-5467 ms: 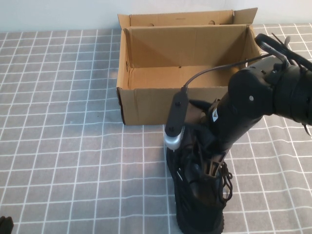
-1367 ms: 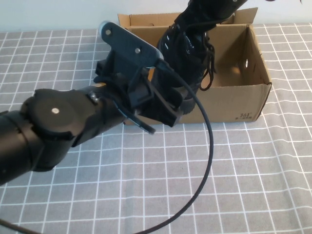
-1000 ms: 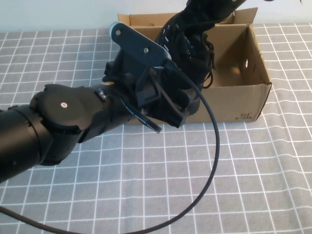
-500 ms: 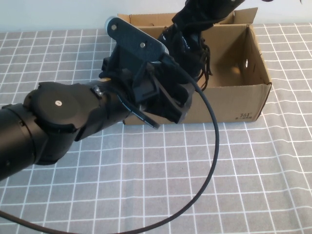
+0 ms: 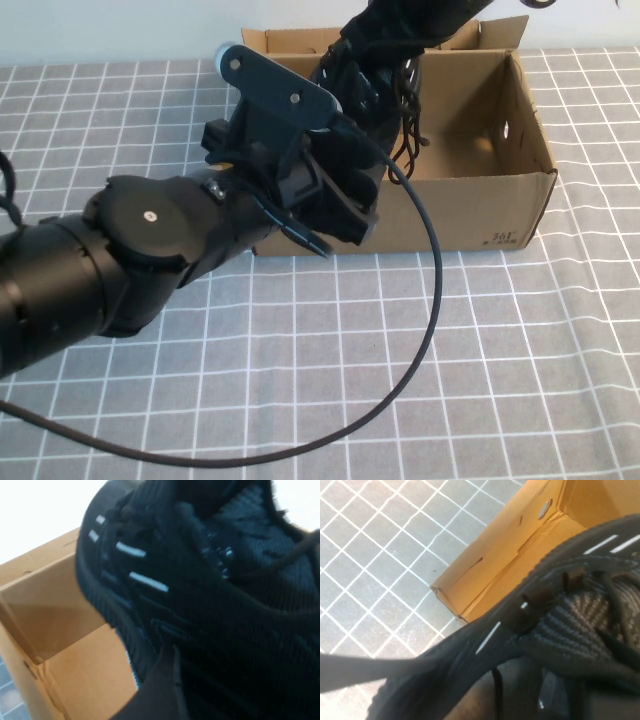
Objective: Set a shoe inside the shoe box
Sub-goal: Hand over the shoe, then place the shoe in the shoe box
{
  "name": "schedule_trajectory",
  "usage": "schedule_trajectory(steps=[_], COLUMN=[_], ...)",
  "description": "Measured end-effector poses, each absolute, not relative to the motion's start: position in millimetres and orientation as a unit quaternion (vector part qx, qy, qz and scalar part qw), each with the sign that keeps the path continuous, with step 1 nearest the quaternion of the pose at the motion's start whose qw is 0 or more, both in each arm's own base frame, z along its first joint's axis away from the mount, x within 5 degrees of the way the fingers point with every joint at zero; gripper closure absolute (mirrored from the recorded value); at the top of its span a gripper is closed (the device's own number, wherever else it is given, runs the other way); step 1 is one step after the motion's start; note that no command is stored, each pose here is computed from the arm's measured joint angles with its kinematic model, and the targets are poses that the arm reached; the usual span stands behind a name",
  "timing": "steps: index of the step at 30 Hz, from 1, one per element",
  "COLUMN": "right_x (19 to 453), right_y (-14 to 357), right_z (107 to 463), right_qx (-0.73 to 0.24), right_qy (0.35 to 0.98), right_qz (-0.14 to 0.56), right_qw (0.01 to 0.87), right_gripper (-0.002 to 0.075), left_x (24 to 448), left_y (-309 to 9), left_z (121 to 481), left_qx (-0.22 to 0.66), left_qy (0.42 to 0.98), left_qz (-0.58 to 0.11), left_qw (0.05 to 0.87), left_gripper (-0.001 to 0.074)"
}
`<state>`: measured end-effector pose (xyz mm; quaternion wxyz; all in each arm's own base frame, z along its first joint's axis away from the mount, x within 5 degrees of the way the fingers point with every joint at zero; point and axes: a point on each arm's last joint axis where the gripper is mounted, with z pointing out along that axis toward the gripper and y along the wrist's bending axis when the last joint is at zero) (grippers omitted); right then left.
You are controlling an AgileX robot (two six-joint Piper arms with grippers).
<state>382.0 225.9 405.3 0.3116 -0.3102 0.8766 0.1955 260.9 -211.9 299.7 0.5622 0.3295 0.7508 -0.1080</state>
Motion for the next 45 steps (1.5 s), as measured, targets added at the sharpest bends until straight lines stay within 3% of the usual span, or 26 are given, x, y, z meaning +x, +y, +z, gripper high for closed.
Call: schedule_trajectory(steps=[4, 11, 19, 24, 29, 34, 39, 45], right_x=[382, 381, 383, 383, 383, 382, 375, 355], right_y=[226, 227, 227, 227, 227, 224, 217, 202], right_z=[405, 403, 399, 399, 400, 404, 419, 452], right_qx=[-0.31, -0.312, -0.313, -0.313, -0.312, -0.312, -0.306, -0.298], right_qy=[0.876, 0.878, 0.881, 0.881, 0.88, 0.879, 0.877, 0.867], right_qz=[0.199, 0.198, 0.196, 0.195, 0.197, 0.185, 0.171, 0.156], right_qw=[0.311, 0.303, 0.295, 0.295, 0.299, 0.309, 0.328, 0.368], right_gripper=[0.0732, 0.0732, 0.0731, 0.0684, 0.051, 0.0439, 0.0459, 0.0635], left_x=[265, 269, 271, 272, 272, 272, 279, 301], left_y=[-212, -214, -213, -212, -214, -215, -214, -190], left_z=[296, 289, 287, 287, 283, 283, 293, 317], left_qx=[0.326, 0.333, 0.358, 0.389, 0.405, 0.414, 0.428, 0.443], left_qy=[0.753, 0.754, 0.742, 0.725, 0.72, 0.719, 0.719, 0.709], left_qz=[-0.097, -0.081, -0.049, -0.016, -0.01, -0.018, -0.082, -0.138], left_qw=[0.563, 0.561, 0.565, 0.569, 0.563, 0.558, 0.541, 0.53], left_gripper=[0.0111, 0.0411, 0.0653, 0.066, 0.0669, 0.0676, 0.0678, 0.0678])
